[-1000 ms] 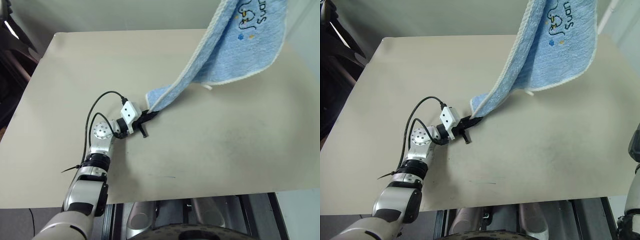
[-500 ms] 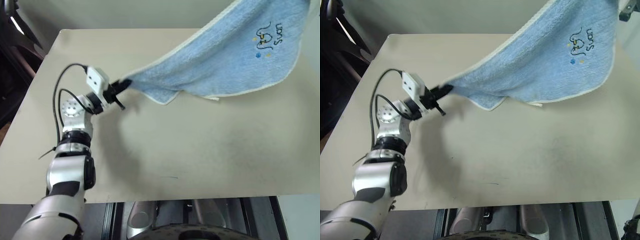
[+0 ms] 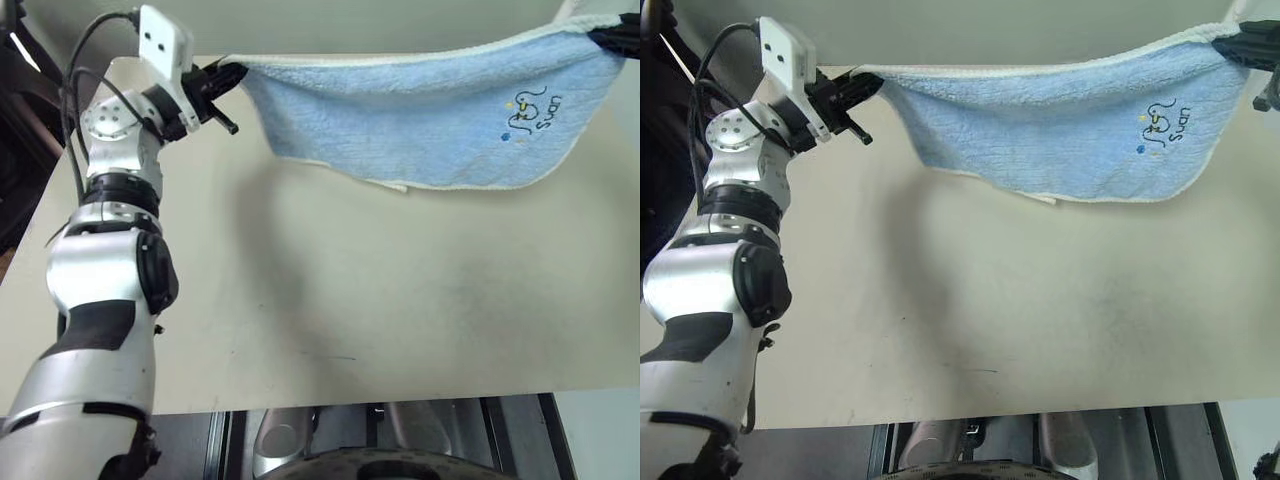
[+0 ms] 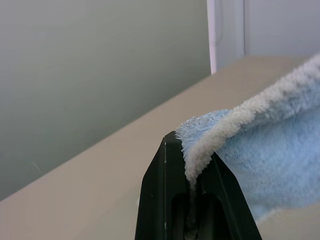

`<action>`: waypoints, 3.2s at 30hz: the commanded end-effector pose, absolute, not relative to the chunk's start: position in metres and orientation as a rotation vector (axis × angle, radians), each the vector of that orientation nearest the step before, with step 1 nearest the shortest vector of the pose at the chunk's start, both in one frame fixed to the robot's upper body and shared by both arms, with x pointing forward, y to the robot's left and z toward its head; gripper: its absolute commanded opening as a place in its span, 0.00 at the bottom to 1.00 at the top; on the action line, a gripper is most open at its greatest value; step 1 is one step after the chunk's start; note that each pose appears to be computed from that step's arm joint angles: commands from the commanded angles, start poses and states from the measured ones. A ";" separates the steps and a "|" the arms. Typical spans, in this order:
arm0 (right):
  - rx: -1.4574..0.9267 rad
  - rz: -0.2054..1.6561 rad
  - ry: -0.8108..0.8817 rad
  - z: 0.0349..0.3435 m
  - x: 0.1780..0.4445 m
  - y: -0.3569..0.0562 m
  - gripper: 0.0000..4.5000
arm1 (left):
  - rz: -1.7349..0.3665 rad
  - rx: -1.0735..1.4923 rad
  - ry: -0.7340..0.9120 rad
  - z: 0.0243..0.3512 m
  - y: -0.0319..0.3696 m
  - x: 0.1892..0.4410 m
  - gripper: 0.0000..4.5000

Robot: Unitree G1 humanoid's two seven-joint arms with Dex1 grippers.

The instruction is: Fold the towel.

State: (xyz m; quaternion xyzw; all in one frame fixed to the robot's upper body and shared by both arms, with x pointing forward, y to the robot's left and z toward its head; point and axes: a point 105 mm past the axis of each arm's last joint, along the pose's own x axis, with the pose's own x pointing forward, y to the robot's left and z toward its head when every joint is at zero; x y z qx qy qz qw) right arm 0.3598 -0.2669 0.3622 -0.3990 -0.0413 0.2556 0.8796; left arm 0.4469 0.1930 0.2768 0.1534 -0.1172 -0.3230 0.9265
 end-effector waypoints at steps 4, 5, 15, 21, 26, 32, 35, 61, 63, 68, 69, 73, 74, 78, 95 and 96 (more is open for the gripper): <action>-0.795 0.267 -0.198 0.382 0.392 -0.286 0.00 | -0.577 0.542 -0.153 0.303 0.195 0.454 0.00; -0.786 0.234 -0.219 0.385 0.397 -0.287 0.00 | -0.551 0.582 -0.134 0.304 0.200 0.455 0.00; -0.756 0.341 -0.259 0.348 0.388 -0.292 0.00 | -0.609 0.793 0.047 0.301 0.245 0.431 0.00; -0.747 0.378 -0.250 0.340 0.379 -0.291 0.00 | -0.649 0.789 0.069 0.299 0.248 0.426 0.00; -0.811 0.591 -0.056 0.264 0.330 -0.288 0.00 | -0.958 0.620 0.218 0.267 0.271 0.380 0.00; -0.806 0.698 0.094 0.229 0.283 -0.280 0.00 | -0.993 0.592 0.307 0.245 0.290 0.362 0.00; -0.774 0.722 0.140 0.223 0.260 -0.276 0.00 | -1.041 0.559 0.341 0.235 0.292 0.345 0.00; -0.718 0.721 0.380 0.167 0.235 -0.292 0.00 | -1.311 0.292 0.718 0.156 0.262 0.267 0.00; -0.689 0.711 0.377 0.164 0.245 -0.293 0.00 | -1.330 0.278 0.704 0.149 0.254 0.275 0.00; -0.697 0.717 0.389 0.152 0.265 -0.295 0.00 | -1.333 0.351 0.713 0.138 0.248 0.294 0.00; -0.702 0.719 0.390 0.150 0.267 -0.295 0.00 | -1.333 0.363 0.713 0.137 0.247 0.297 0.00; -0.705 0.695 0.354 0.148 0.294 -0.290 0.00 | -1.325 0.363 0.701 0.138 0.242 0.311 0.00; -0.704 0.687 0.345 0.148 0.300 -0.289 0.00 | -1.317 0.364 0.701 0.138 0.243 0.314 0.00; -0.713 0.676 0.327 0.147 0.316 -0.287 0.00 | -1.295 0.371 0.706 0.138 0.246 0.321 0.00; -0.572 0.752 0.525 0.135 0.307 -0.279 0.37 | -1.295 0.399 0.642 0.138 0.238 0.338 0.38; -0.568 0.741 0.518 0.137 0.308 -0.279 0.44 | -1.293 0.400 0.631 0.139 0.237 0.340 0.46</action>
